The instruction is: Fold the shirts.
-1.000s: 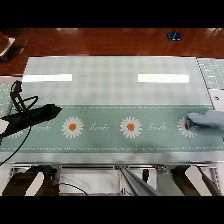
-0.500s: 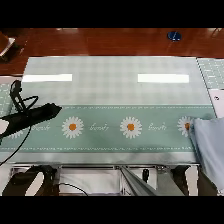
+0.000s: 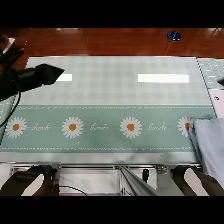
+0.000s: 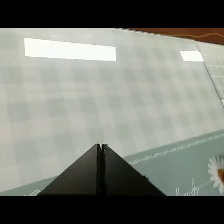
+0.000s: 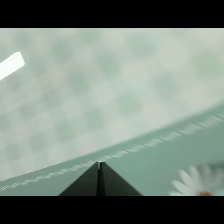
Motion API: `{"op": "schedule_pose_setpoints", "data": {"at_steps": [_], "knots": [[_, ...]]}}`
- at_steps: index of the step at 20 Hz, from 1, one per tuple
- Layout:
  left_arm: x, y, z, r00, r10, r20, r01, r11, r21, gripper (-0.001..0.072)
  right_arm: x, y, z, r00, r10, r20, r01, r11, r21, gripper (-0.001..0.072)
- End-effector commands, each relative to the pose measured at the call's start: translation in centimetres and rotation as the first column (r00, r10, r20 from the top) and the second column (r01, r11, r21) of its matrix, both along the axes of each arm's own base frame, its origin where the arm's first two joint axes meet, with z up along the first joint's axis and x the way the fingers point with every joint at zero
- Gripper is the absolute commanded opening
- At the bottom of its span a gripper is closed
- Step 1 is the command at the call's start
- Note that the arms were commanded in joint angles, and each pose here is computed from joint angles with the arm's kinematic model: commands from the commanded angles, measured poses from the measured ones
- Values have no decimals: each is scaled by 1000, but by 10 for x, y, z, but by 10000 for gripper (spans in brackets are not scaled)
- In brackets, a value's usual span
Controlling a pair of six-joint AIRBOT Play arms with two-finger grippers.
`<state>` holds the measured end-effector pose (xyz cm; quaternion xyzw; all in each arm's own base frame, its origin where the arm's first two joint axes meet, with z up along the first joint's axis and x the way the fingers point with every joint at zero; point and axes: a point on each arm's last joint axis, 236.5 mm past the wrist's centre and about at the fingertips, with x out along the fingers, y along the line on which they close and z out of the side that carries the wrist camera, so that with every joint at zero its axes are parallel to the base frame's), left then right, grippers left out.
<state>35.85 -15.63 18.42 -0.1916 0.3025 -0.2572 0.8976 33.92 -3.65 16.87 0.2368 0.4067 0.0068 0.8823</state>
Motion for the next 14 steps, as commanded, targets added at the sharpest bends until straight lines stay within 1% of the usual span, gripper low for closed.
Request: {"op": "schedule_pose_setpoints", "data": {"at_steps": [1, 2, 3, 4, 5, 7, 8, 14], "knots": [[-5, -36, -25, 992, -117, -44, 123, 978, 170, 19, 25, 103, -45, 934, 353, -59, -358, 922, -147, 25], [-10, -35, -63, 988, -97, -120, 125, 960, 251, 19, 17, 108, -86, 920, 344, -188, -379, 902, -207, 25], [-11, -28, -96, 983, -79, -164, 132, 929, 345, 19, 9, 102, -123, 911, 284, -299, -367, 889, -275, 25], [-10, -16, -125, 978, -60, -199, 144, 887, 438, 20, 5, 93, -148, 902, 225, -369, -354, 875, -330, 25], [-7, -6, -143, 971, -31, -235, 143, 866, 479, 20, 3, 88, -163, 893, 182, -412, -339, 873, -350, 24], [0, 4, -150, 963, 31, -266, 99, 881, 462, 21, 5, 89, -173, 883, 178, -434, -345, 873, -344, 24], [1, 7, -149, 963, 40, -266, 90, 883, 460, 21, 6, 88, -172, 883, 187, -430, -354, 866, -352, 24], [2, 8, -154, 960, 45, -275, 91, 882, 462, 21, 4, 89, -164, 891, 187, -414, -345, 871, -350, 25]]}}
